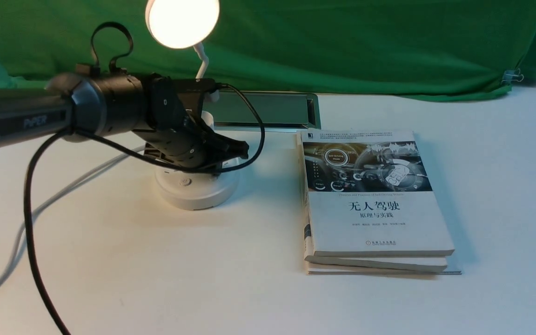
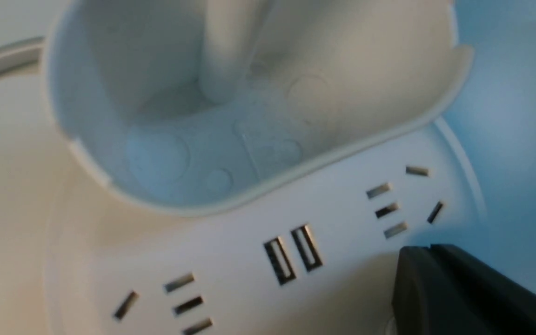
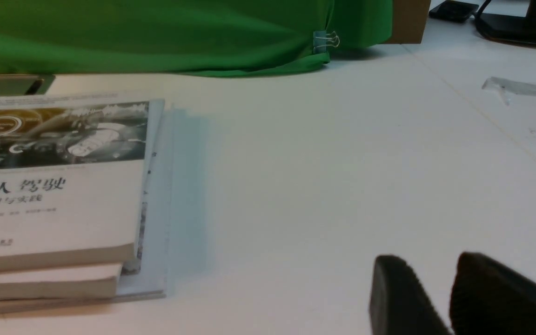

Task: Turn on the desk lamp on the white desktop with your hand.

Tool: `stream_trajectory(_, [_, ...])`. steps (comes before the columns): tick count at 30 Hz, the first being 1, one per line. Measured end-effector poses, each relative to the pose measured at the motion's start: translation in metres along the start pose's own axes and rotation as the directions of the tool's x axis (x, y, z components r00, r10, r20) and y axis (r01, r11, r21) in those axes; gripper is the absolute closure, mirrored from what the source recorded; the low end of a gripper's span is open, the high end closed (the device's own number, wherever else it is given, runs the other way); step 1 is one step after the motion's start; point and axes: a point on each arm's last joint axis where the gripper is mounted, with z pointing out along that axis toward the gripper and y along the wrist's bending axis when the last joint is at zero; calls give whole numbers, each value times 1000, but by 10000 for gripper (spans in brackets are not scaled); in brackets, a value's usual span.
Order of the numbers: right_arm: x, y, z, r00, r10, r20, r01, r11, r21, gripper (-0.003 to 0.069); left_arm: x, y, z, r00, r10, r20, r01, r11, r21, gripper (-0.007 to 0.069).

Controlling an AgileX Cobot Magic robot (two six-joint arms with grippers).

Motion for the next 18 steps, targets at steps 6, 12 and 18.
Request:
stream_trajectory(6, [0, 0, 0, 1000, 0, 0, 0, 1000, 0, 418, -6, -2, -9, 1000, 5, 24, -5, 1000, 5, 604])
stream_trajectory(12, [0, 0, 0, 1000, 0, 1, 0, 1000, 0, 418, -14, -10, -37, 998, -20, 54, 18, 999, 41, 604])
stream_trajectory(18, [0, 0, 0, 1000, 0, 1, 0, 1000, 0, 418, 7, -15, -39, 994, -59, -90, 68, 993, 97, 604])
